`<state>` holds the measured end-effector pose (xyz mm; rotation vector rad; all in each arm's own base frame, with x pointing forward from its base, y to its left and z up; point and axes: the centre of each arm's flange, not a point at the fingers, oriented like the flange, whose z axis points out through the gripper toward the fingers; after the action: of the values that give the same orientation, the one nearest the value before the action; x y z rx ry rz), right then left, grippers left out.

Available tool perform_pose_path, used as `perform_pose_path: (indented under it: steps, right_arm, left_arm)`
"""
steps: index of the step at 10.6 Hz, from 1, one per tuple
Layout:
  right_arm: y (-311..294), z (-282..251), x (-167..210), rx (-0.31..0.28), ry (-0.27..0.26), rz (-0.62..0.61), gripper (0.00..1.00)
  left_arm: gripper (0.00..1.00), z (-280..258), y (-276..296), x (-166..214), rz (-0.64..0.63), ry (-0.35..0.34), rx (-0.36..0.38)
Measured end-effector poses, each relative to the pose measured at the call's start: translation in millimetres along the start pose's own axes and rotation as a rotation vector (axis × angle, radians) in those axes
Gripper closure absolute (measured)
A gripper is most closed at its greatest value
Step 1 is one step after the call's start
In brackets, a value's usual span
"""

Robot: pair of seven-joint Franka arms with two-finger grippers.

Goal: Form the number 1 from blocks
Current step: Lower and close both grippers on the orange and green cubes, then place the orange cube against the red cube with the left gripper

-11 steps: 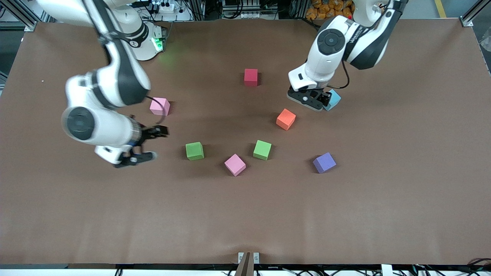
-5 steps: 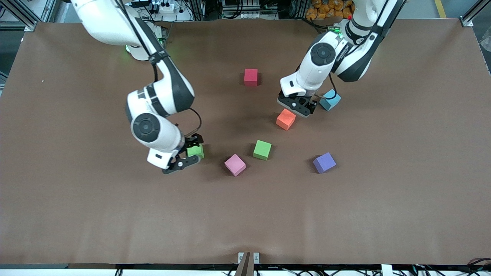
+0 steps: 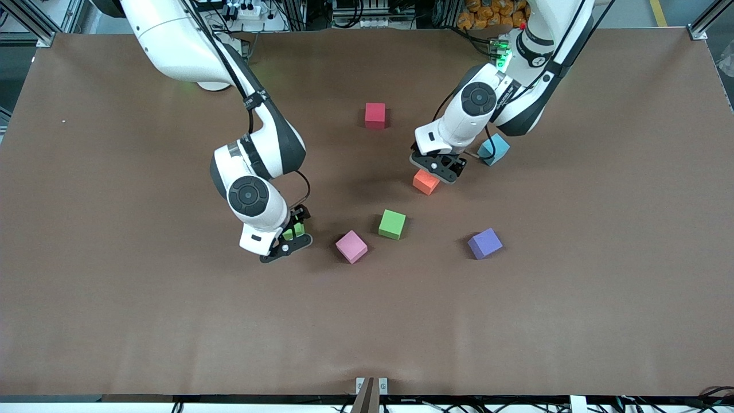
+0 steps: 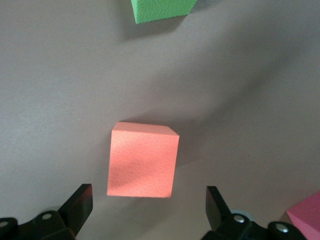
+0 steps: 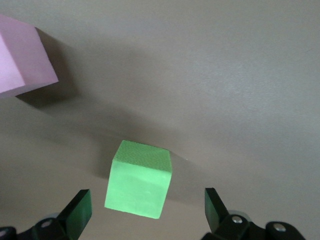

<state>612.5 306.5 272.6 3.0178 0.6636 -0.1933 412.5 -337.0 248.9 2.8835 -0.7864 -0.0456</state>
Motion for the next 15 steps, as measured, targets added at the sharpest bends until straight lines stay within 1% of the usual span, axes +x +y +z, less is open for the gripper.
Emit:
perform_pose_path:
  steps: [2, 5, 6, 8, 10, 12, 13, 14, 15]
  right_arm:
    - [1.7, 12.8, 0.0, -0.002, -0.021, 0.002, 0.0]
    - [0.5, 37.0, -0.1, -0.004, -0.056, 0.0, 0.0]
    - [0.4, 39.9, -0.4, -0.004, -0.061, 0.0, 0.0]
    - [-0.5, 45.7, -0.7, 0.008, -0.07, 0.007, 0.0]
    - [-2.2, 54.4, -1.4, 0.029, -0.084, 0.018, 0.0]
    - [-2.8, 59.2, -2.5, 0.038, -0.092, 0.022, 0.0]
    - [-3.1, 61.7, -3.0, 0.041, -0.095, 0.024, 0.0]
    - [-3.3, 65.0, -3.3, 0.041, -0.1, 0.024, 0.0]
    - [-3.3, 68.7, -3.5, 0.042, -0.105, 0.025, 0.0]
  left_arm:
    - [0.0, 5.9, -2.0, 9.4, -0.008, -0.001, -0.013]
    - [0.0, 17.2, -15.5, 19.3, 0.014, -0.002, 0.008]
    - [0.0, 21.7, -20.3, 21.9, 0.012, 0.0, 0.008]
    - [0.0, 33.9, -11.0, 21.0, 0.018, -0.009, 0.001]
    - [0.0, 41.2, 0.2, 18.3, 0.023, -0.013, 0.028]
    - [0.0, 43.7, 1.5, 17.3, 0.054, -0.009, 0.064]
    - [0.06, 46.4, 1.0, 16.5, 0.076, -0.011, 0.078]
    - [0.07, 49.1, 0.5, 15.7, 0.077, -0.014, 0.084]
    - [0.25, 50.1, 1.0, 15.4, 0.039, -0.013, 0.089]
